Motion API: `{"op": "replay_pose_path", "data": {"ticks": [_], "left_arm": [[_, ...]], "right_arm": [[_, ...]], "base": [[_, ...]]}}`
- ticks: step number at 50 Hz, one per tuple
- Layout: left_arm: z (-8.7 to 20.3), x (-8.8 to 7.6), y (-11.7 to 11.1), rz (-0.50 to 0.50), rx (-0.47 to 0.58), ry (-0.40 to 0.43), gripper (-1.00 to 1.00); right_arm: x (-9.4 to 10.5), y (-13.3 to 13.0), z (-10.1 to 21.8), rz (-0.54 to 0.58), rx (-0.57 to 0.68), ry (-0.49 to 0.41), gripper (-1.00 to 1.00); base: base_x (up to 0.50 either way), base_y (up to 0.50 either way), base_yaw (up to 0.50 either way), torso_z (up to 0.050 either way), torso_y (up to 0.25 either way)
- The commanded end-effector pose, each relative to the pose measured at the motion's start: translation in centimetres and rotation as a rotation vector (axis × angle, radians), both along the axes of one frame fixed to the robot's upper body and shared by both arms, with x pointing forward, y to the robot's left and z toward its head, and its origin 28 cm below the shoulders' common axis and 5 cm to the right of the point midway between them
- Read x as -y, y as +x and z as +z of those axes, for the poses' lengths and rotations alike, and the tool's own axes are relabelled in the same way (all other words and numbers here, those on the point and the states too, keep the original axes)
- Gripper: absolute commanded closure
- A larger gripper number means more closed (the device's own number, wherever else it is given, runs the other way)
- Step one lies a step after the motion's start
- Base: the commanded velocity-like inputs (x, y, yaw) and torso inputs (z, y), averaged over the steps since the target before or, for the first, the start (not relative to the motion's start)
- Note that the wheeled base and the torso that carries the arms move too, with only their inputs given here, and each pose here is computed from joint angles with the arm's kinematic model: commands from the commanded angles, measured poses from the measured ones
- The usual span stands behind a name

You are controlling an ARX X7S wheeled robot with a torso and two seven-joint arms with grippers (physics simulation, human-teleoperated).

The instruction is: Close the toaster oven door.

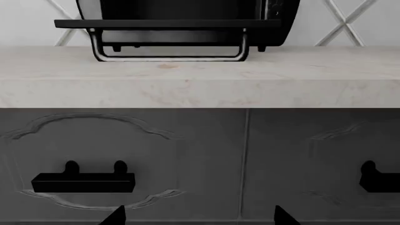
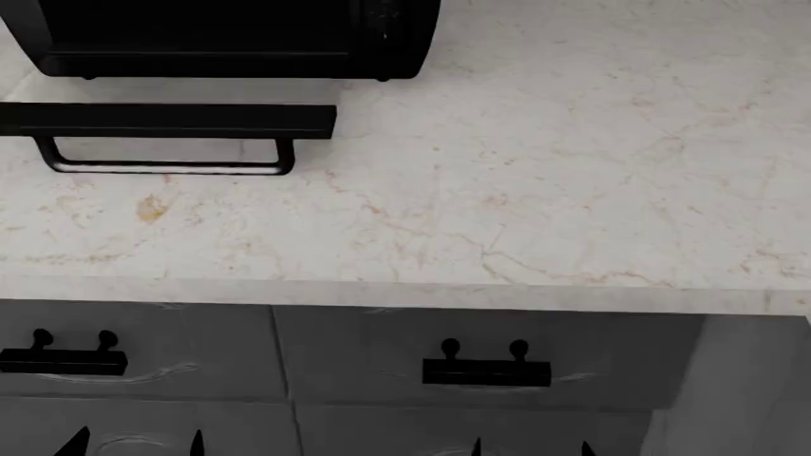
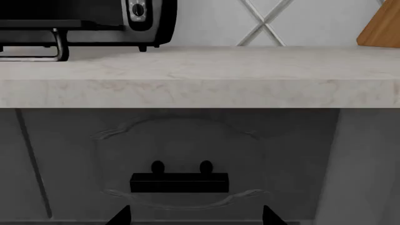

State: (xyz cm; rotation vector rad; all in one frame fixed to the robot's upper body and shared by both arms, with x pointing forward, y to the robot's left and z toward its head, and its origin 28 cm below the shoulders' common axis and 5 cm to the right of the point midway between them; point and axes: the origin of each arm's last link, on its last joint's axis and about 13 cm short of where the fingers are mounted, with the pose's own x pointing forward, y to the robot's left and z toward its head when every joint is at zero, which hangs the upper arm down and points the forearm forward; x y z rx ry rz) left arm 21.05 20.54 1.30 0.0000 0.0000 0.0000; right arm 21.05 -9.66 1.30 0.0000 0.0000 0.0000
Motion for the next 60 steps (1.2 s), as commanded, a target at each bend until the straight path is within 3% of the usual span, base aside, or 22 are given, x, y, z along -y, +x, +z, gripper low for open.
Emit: {"op": "replay_pose_path", "data": {"ticks": [1,9,11,13,24,43,50,56,60], "left_arm": [[0.0,0.0,0.0,0.000,0.000,0.000,-1.00],[0.7,0.0,-0.4,-0.005,0.007,-0.010,-1.00],[1.1,0.1,-0.5,-0.026,0.013,-0.072,-1.00],[1.4,0.1,-0.5,-0.025,0.022,-0.075,-1.00],[1.6,0.2,-0.3,-0.035,0.043,-0.038,-1.00],[2.1,0.2,-0.5,-0.050,0.058,-0.044,-1.00],[6.9,-1.3,0.7,-0.059,0.016,-0.039,-1.00],[11.7,-2.8,1.7,-0.074,0.104,0.027,-1.00],[14.2,-3.5,2.6,-0.064,0.126,0.061,-1.00]], "right_arm": [[-0.1,0.0,0.0,0.000,0.000,0.000,-1.00],[-0.1,-0.3,0.2,0.011,0.008,0.006,-1.00],[-0.1,-0.3,0.2,0.009,0.011,0.005,-1.00],[-0.1,-0.3,0.2,0.010,0.013,0.007,-1.00],[0.0,-0.3,0.9,0.008,0.027,0.005,-1.00],[-0.1,-0.3,1.3,-0.001,0.042,-0.012,-1.00],[1.9,0.2,9.2,-0.047,0.245,-0.062,-1.00],[3.9,-0.2,17.0,-0.093,0.463,-0.119,-1.00],[5.1,-0.2,20.7,-0.128,0.537,-0.163,-1.00]], "base": [[0.00,0.00,0.00,0.000,0.000],[0.00,0.00,0.00,0.000,0.000],[0.00,0.00,0.00,0.025,0.013],[0.00,0.00,0.00,0.050,0.027],[0.00,0.00,0.00,0.050,0.025],[0.00,0.00,0.00,0.050,0.026],[0.00,0.00,0.00,0.007,0.004],[0.00,0.00,0.00,0.000,0.000],[0.00,0.00,0.00,0.000,0.000]]}}
